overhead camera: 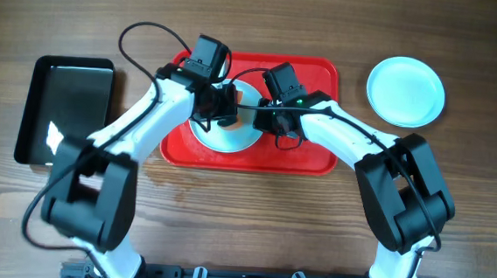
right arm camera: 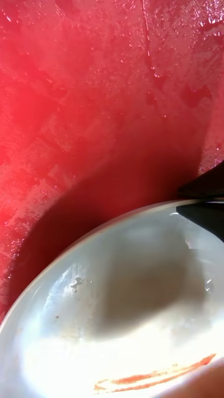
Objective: Clean dirty plates on tray and stack at the side
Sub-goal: 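Hold the plate with the right gripper and scrub it with the left sponge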
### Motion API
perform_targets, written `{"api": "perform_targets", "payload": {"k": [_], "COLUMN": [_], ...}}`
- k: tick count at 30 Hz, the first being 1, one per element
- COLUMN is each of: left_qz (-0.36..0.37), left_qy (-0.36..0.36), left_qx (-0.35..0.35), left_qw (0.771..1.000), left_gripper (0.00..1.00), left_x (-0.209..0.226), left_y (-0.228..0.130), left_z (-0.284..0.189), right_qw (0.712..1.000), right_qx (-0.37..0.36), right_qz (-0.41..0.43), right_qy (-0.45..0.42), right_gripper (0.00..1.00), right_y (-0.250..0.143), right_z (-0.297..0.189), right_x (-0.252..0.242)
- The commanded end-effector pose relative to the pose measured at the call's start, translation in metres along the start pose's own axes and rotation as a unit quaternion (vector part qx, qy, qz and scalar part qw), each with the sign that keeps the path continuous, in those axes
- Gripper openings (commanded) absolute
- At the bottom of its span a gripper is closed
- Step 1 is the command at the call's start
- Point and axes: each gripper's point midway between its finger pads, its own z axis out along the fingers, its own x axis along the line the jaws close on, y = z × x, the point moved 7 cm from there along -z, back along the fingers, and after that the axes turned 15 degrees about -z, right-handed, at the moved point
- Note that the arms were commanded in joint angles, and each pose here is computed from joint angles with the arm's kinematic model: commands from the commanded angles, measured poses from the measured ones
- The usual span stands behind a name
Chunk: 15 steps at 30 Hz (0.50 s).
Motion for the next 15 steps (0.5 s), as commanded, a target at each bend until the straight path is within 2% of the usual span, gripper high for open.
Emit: {"api": "perform_targets", "payload": {"k": [1, 7, 15], "left_qz": [0.002, 0.002, -0.003], "left_qy": [0.027, 0.047, 0.174], "left_qx": [0.015, 0.003, -0.028], "left_qw": [1.0, 0.999, 0.984], "left_gripper": [0.04, 0.04, 0.04], "left_x": [0.009, 0.014, 0.049], "left_y": [-0.002, 0.0, 0.003], "left_z": [0.021, 0.024, 0.016], "right_qw": [1.0, 1.0, 1.0], "right_qx": [0.017, 0.02, 0.025], "right_qz": [0.0, 0.0, 0.001], "right_qy": [-0.009, -0.01, -0.013], "right_gripper": [0.04, 0.04, 0.04], "right_y": [-0.007, -0.008, -0.01], "right_z": [0.01, 0.01, 0.01], "right_x": [-0.007, -0.007, -0.008]}}
